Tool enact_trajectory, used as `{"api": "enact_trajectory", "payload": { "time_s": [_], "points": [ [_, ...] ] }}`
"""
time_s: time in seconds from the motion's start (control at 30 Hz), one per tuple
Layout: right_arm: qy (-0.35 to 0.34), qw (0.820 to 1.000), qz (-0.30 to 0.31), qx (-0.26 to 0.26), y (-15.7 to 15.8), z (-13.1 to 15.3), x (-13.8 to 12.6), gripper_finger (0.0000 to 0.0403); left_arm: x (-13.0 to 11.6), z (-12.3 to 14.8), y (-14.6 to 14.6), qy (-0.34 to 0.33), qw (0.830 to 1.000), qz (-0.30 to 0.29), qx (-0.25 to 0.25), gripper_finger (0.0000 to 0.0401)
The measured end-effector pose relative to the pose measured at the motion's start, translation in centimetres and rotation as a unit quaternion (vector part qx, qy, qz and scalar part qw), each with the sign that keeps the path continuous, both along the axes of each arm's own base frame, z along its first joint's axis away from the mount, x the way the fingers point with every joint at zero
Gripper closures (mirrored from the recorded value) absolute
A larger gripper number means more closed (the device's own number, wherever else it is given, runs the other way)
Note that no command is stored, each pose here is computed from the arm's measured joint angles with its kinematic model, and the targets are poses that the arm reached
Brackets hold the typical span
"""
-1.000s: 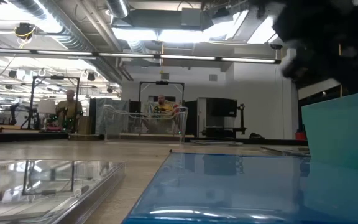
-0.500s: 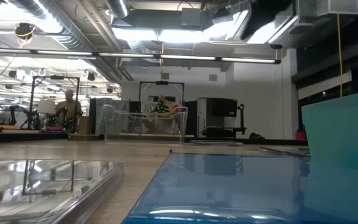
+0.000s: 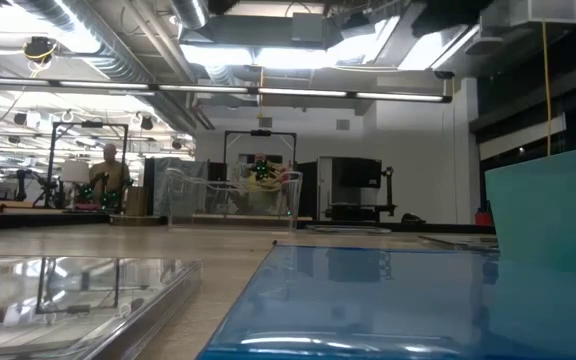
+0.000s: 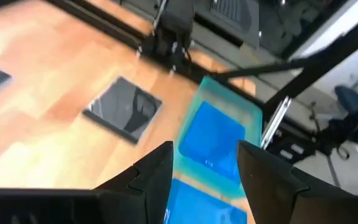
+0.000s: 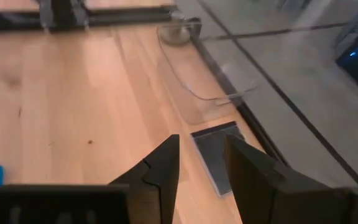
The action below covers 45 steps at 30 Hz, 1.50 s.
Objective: Pick & place jewel cases by type
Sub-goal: Put the blue cd case into the green bin
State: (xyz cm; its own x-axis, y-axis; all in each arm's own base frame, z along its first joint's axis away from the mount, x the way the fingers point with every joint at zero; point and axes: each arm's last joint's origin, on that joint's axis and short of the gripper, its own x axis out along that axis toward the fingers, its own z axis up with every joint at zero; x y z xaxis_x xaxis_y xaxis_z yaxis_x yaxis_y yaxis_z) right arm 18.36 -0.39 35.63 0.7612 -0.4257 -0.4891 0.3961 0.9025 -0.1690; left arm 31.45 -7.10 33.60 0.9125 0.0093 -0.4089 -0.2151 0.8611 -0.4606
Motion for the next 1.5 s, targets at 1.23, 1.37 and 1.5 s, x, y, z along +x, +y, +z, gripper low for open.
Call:
{"api": "enact_trajectory", "payload": {
  "time_s": [1.23,1.37,1.5],
  "points": [
    [-0.154,0.981,0.118,-0.008,0.3,-3.8,-5.0,0.0394,8.0,-17.3,-4.2,0.213,0.963,-0.109,-0.127,0.04],
    [-0.156,0.981,0.117,-0.005,0.3,-3.8,-5.0,0.0392,8.0,-18.1,-4.7,0.223,0.959,-0.123,-0.124,0.04],
    [-0.153,0.981,0.118,-0.008,0.3,-3.8,-4.9,0.0382,8.0,-19.4,-4.9,0.241,0.954,-0.135,-0.117,0.04]
  ]
}}
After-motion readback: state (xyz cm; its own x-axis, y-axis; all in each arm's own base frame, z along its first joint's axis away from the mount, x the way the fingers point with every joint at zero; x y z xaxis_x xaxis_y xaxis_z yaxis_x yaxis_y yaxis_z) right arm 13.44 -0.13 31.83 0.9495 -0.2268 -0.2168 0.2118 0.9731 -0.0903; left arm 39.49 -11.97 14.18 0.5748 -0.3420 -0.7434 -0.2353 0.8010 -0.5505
